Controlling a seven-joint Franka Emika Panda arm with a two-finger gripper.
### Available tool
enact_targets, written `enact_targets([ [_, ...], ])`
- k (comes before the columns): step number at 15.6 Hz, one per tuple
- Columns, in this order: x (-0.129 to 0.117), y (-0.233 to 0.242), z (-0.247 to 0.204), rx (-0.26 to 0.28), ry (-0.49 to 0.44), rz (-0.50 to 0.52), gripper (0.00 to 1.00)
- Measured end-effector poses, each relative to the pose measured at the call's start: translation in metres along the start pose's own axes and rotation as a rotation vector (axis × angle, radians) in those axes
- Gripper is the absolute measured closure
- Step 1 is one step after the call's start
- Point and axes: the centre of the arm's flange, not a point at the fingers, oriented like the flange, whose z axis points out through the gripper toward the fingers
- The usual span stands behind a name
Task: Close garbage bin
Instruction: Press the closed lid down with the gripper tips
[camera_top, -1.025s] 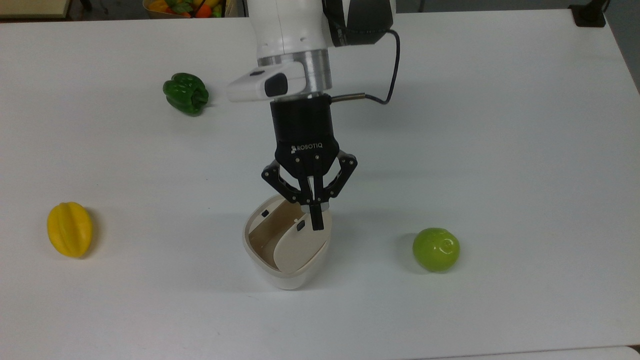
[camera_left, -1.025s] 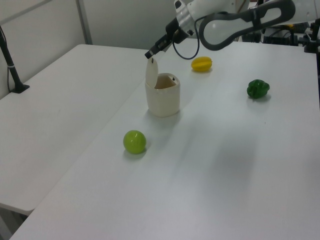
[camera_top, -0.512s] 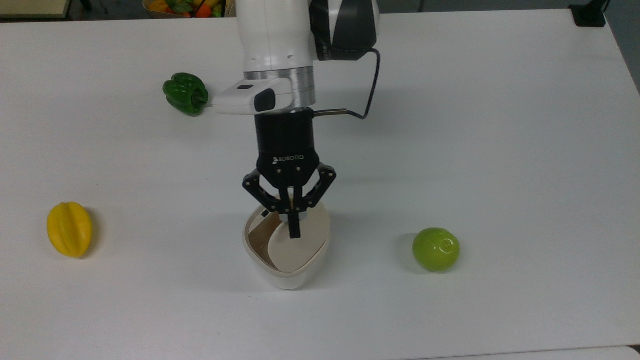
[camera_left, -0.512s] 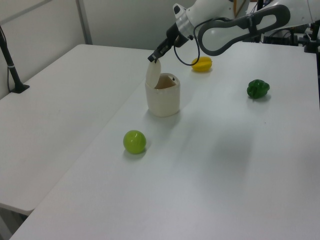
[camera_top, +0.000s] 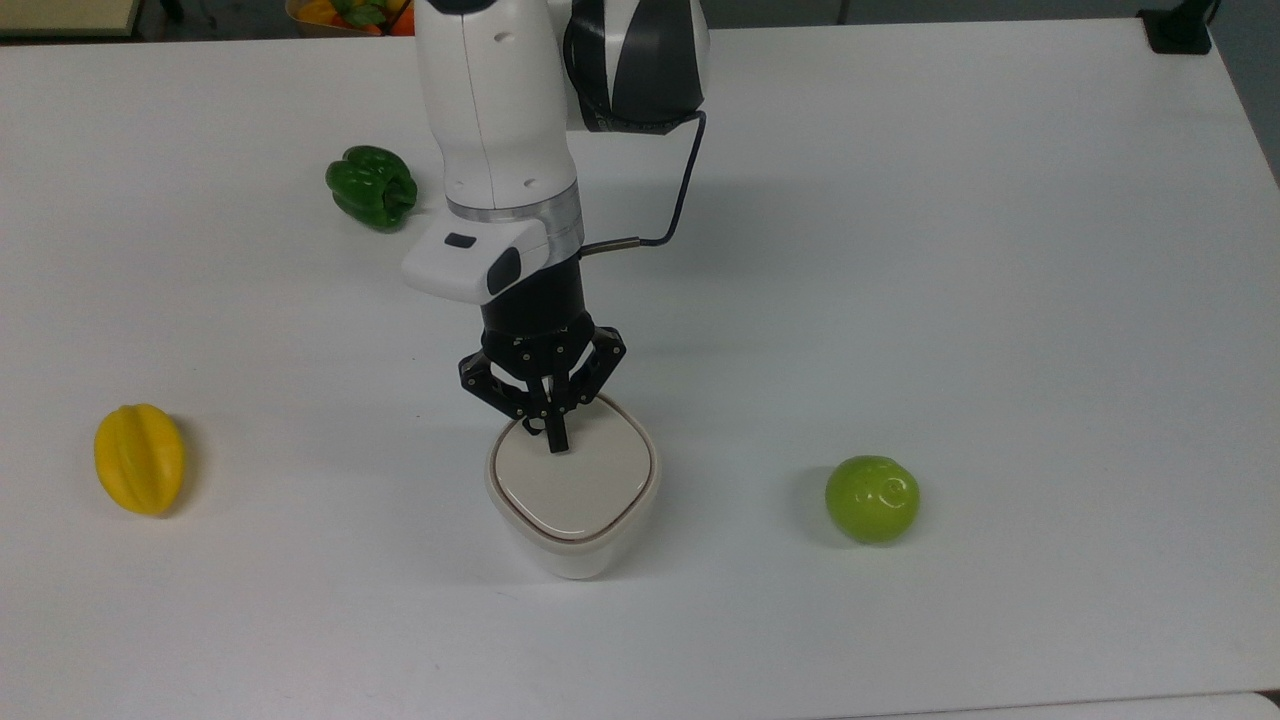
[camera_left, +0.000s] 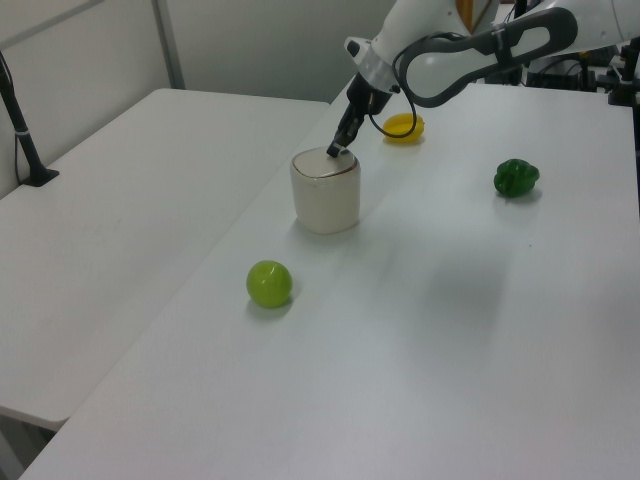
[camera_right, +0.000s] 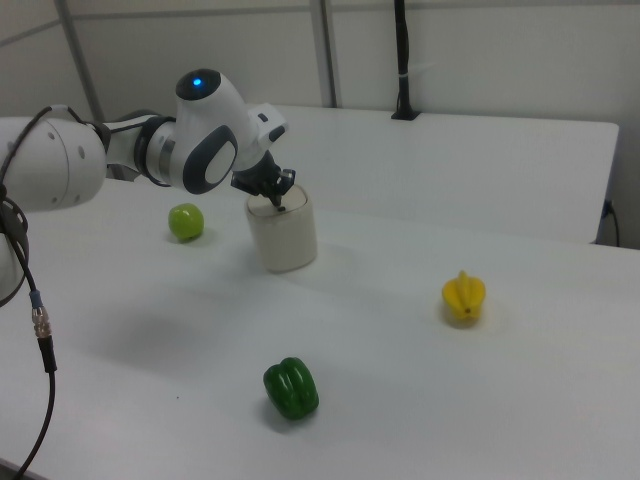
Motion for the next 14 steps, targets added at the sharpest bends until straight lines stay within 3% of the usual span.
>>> enact_targets([
  [9,-0.003,0.002,0.002,0.002,-0.006,-0.023,0.99],
  [14,-0.002,0.011,-0.016,0.039,-0.01,0.085,0.99],
])
